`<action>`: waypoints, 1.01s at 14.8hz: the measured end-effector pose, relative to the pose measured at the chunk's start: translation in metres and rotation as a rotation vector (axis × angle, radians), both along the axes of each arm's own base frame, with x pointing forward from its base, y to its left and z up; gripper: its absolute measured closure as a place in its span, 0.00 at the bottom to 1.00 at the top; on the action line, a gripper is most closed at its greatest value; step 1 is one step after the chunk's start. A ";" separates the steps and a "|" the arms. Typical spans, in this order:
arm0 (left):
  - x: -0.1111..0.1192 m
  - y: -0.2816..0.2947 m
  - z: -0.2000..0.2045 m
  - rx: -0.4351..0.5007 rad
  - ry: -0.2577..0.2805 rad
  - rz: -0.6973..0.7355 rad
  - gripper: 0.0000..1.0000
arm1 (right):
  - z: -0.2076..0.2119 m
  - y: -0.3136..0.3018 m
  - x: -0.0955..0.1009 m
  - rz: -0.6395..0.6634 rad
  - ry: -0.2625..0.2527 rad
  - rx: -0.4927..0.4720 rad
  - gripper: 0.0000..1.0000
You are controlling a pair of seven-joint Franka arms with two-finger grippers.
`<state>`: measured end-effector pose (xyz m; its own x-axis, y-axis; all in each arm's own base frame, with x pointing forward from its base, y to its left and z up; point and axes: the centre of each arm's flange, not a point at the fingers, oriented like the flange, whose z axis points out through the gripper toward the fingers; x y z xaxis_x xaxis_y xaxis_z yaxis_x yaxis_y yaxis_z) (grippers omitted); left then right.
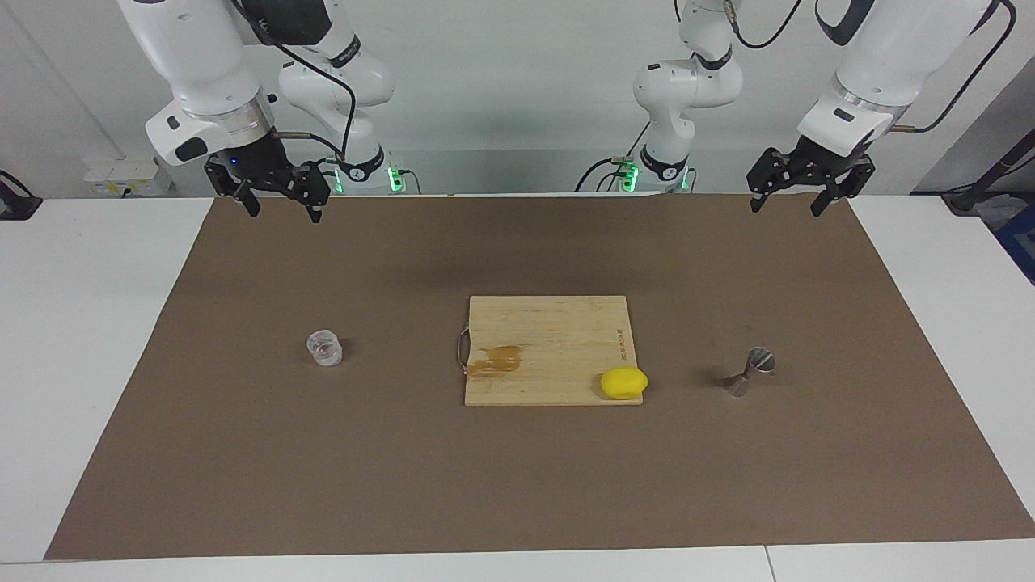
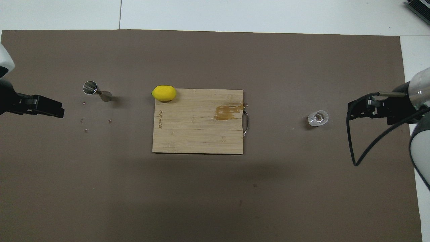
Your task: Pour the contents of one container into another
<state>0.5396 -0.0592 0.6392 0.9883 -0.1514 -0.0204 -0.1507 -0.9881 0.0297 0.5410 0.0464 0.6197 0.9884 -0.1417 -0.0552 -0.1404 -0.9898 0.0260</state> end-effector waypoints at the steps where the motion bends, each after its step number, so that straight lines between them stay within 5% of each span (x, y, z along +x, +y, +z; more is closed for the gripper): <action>1: 0.000 0.000 0.000 0.000 0.000 0.000 0.00 | 0.000 0.000 0.000 0.000 0.000 0.000 0.00; 15: 0.004 -0.002 0.003 -0.003 -0.036 -0.002 0.00 | 0.000 0.000 0.000 0.000 0.000 0.000 0.00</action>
